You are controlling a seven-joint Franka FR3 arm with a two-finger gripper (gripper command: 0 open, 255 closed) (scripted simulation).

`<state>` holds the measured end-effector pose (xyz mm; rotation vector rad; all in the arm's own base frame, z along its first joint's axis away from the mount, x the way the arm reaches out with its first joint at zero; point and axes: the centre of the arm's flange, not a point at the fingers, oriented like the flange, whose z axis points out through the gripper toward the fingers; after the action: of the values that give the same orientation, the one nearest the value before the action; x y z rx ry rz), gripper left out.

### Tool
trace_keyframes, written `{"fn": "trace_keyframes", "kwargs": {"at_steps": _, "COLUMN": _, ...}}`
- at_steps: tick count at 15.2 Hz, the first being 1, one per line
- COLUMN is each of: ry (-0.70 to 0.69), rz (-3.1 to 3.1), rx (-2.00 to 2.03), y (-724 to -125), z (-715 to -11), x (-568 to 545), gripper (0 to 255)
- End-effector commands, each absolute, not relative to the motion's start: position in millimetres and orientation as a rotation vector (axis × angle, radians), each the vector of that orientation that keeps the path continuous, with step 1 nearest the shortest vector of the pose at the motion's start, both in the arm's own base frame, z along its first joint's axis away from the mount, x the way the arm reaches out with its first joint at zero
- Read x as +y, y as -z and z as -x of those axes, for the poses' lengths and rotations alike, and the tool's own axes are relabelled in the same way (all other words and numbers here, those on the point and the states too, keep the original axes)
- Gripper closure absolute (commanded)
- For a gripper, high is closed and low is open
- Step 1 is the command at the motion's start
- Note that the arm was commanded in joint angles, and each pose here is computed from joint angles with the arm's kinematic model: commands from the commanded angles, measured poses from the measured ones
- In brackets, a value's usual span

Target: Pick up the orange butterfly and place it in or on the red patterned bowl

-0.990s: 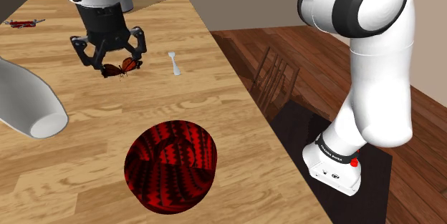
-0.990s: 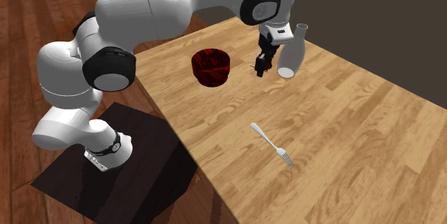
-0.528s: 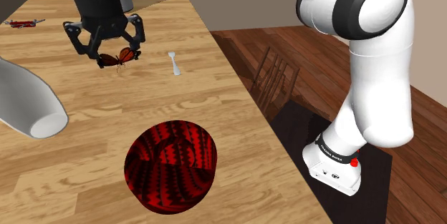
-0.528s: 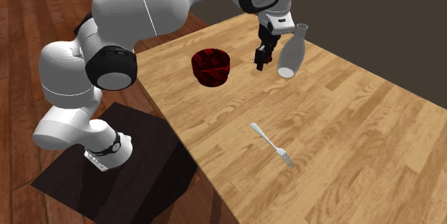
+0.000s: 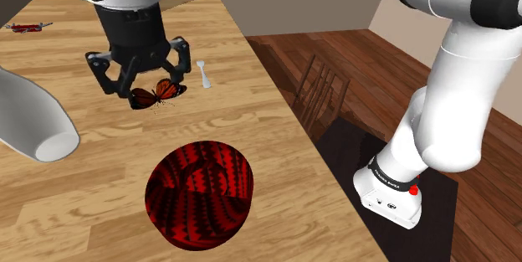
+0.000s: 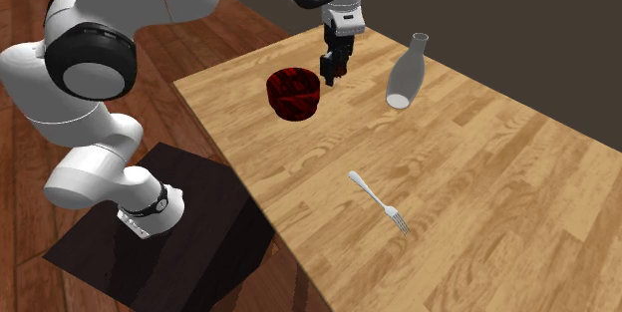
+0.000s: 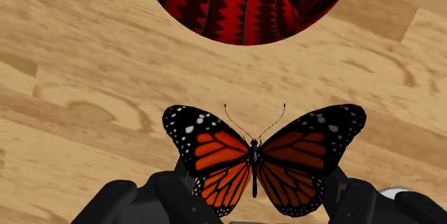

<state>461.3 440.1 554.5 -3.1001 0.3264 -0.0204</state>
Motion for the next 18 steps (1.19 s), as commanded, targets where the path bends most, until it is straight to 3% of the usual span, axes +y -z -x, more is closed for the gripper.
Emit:
{"fn": "trace_keyframes", "kwargs": {"at_steps": 1, "ry": 0.02, "rz": 3.101, "rx": 0.329, "y": -551, "z": -434, "x": 445, "gripper": 255}}
{"fn": "trace_keyframes", "kwargs": {"at_steps": 10, "ry": 0.02, "rz": 3.101, "rx": 0.329, "y": -547, "z": -318, "x": 467, "gripper": 255}}
{"fn": "trace_keyframes", "kwargs": {"at_steps": 18, "ry": 0.02, "rz": 3.101, "rx": 0.329, "y": -504, "z": -318, "x": 467, "gripper": 255}}
